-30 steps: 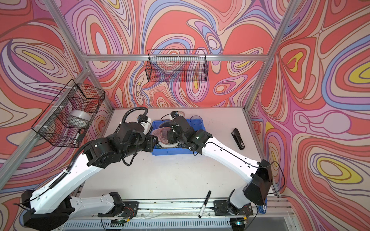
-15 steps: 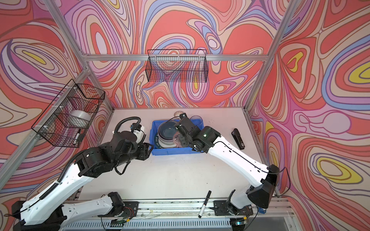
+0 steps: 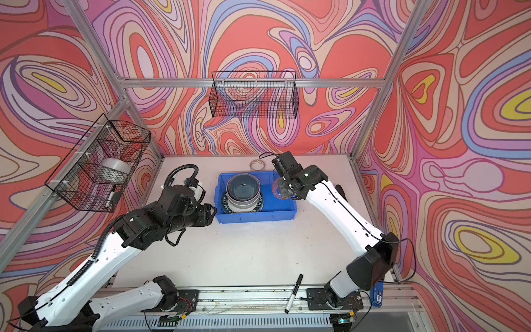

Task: Place the mixed dishes into the plastic bin
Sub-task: 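Open the left gripper and draw back while the right gripper carries the cup, then lower the pink cup into the bin corner nearest the robot and open the right gripper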

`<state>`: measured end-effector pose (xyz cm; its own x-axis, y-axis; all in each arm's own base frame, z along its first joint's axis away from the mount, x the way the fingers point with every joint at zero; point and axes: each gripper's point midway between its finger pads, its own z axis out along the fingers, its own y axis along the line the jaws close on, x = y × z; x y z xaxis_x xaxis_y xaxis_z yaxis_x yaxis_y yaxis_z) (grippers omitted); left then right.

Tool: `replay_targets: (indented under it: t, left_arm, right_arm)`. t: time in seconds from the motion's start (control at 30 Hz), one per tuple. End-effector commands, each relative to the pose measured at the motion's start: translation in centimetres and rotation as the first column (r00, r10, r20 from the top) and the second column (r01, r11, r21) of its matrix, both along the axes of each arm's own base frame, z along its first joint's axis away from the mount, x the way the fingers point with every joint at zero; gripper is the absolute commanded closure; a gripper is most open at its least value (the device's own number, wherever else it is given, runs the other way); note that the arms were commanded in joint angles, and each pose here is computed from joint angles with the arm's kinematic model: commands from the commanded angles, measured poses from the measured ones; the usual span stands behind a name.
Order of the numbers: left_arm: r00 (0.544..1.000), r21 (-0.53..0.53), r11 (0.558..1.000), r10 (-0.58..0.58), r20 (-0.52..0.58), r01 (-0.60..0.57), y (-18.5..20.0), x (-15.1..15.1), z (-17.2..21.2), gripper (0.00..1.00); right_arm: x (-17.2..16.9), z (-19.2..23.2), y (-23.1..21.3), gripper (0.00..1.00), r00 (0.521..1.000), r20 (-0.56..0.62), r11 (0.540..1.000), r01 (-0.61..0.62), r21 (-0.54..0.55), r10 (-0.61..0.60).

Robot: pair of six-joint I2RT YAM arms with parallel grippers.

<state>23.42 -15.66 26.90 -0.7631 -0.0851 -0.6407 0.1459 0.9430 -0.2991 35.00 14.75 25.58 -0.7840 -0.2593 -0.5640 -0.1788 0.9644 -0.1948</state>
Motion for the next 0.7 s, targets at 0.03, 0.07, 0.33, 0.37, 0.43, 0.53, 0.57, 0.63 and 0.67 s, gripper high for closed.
replay_targets:
  t: [0.03, 0.07, 0.33, 0.37, 0.43, 0.53, 0.57, 0.63, 0.67]
  left_arm:
    - [1.0, 0.023, 1.0, -0.008, -0.014, 0.009, 0.5, 0.2, -1.0, 0.37]
    - [1.0, 0.03, 1.0, -0.003, -0.019, 0.004, 0.7, 0.2, -1.3, 0.37]
    - [0.999, 0.08, 0.996, 0.027, -0.021, -0.025, 2.1, 0.0, -2.6, 0.3]
    - [0.999, 0.087, 0.996, 0.025, -0.022, -0.023, 2.3, -0.1, -2.7, 0.27]
    - [0.999, 0.099, 0.995, 0.028, -0.018, -0.026, 2.6, -0.2, -2.9, 0.24]
    - [0.999, 0.109, 0.993, 0.037, -0.009, -0.036, 3.0, -0.3, -3.1, 0.21]
    - [0.999, 0.111, 0.993, 0.037, -0.009, -0.036, 3.1, -0.4, -3.3, 0.21]
    - [0.999, 0.114, 0.993, 0.04, -0.011, -0.038, 3.3, -0.5, -3.5, 0.21]
    - [0.999, 0.118, 0.992, 0.04, -0.015, -0.037, 3.3, -0.6, -3.7, 0.21]
  right_arm:
    - [1.3, -1.7, 0.7, 1.0, 0.998, -0.057, 0.999, -0.04, 0.013, 0.04]
    - [1.4, -2.3, 0.7, 1.0, 0.996, -0.077, 0.999, -0.041, 0.008, 0.042]
    - [2.1, -6.5, -0.2, 1.0, 0.984, -0.178, 1.0, -0.026, -0.001, 0.025]
    - [2.1, -6.9, -0.4, 1.0, 0.982, -0.189, 1.0, -0.022, 0.0, 0.022]
    - [2.1, -7.7, -0.6, 1.0, 0.978, -0.208, 1.0, -0.019, 0.004, 0.02]
    - [2.0, -8.9, -0.9, 1.0, 0.971, -0.24, 1.0, -0.016, 0.011, 0.018]
    - [2.0, -9.4, -1.1, 1.0, 0.967, -0.254, 1.0, -0.011, 0.014, 0.014]
    - [1.9, -10.2, -1.4, 1.0, 0.961, -0.277, 1.0, -0.005, 0.013, 0.009]
    - [1.8, -10.6, -1.4, 1.0, 0.957, -0.288, 1.0, -0.005, 0.011, 0.008]
